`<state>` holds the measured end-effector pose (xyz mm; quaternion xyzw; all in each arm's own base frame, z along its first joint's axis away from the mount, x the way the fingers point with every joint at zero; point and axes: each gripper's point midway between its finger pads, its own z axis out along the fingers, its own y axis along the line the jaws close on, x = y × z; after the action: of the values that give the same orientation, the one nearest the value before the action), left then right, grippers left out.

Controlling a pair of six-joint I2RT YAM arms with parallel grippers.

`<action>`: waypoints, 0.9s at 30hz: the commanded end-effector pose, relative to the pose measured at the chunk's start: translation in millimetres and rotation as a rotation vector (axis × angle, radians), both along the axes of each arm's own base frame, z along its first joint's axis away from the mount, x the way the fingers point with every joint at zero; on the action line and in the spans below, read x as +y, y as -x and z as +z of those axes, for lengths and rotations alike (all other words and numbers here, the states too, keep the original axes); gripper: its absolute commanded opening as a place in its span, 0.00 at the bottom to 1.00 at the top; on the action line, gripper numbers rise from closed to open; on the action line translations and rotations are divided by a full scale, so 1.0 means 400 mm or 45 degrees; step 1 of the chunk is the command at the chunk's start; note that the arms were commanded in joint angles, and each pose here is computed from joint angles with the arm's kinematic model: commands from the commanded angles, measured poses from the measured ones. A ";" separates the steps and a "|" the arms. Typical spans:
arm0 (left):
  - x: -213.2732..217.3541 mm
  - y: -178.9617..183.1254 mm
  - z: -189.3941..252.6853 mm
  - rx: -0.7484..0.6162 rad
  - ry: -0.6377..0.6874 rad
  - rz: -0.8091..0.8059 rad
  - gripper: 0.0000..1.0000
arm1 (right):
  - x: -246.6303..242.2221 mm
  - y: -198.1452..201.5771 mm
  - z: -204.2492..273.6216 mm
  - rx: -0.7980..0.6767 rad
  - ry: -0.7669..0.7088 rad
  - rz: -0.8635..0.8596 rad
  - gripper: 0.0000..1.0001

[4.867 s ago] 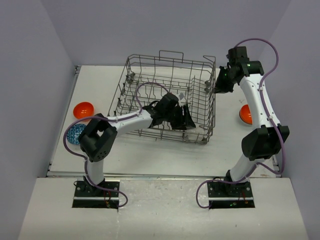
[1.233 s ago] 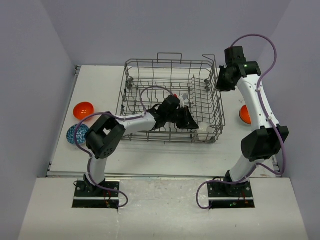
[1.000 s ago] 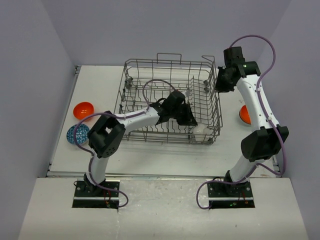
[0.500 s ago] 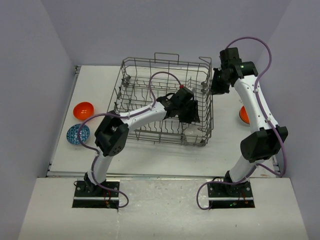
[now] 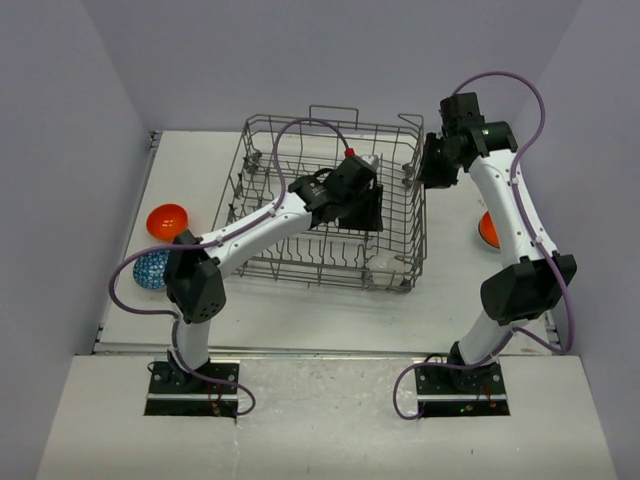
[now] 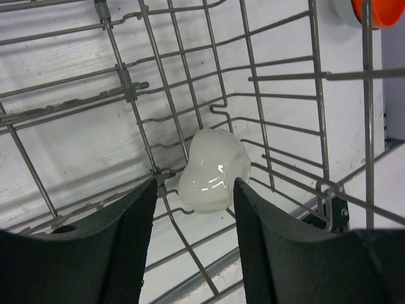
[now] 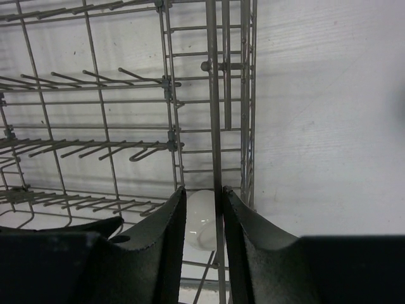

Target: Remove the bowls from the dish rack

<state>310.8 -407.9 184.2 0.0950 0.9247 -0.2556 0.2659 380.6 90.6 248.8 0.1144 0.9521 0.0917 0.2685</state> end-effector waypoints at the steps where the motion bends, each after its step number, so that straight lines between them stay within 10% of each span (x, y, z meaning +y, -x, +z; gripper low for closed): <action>1: 0.037 0.054 0.057 0.022 0.004 -0.080 0.53 | 0.014 0.006 0.097 -0.121 -0.052 0.013 0.31; 20: 0.148 0.059 0.065 0.008 -0.120 0.011 0.51 | 0.002 0.098 0.196 -0.257 -0.057 0.081 0.31; 27: 0.248 -0.036 0.034 0.125 -0.144 0.213 0.29 | 0.121 0.199 0.176 -0.200 -0.133 0.319 0.27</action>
<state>304.5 -331.7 191.1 0.0585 0.9505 -0.1976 0.2324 323.8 113.4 320.7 0.0541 0.9257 0.1515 0.3422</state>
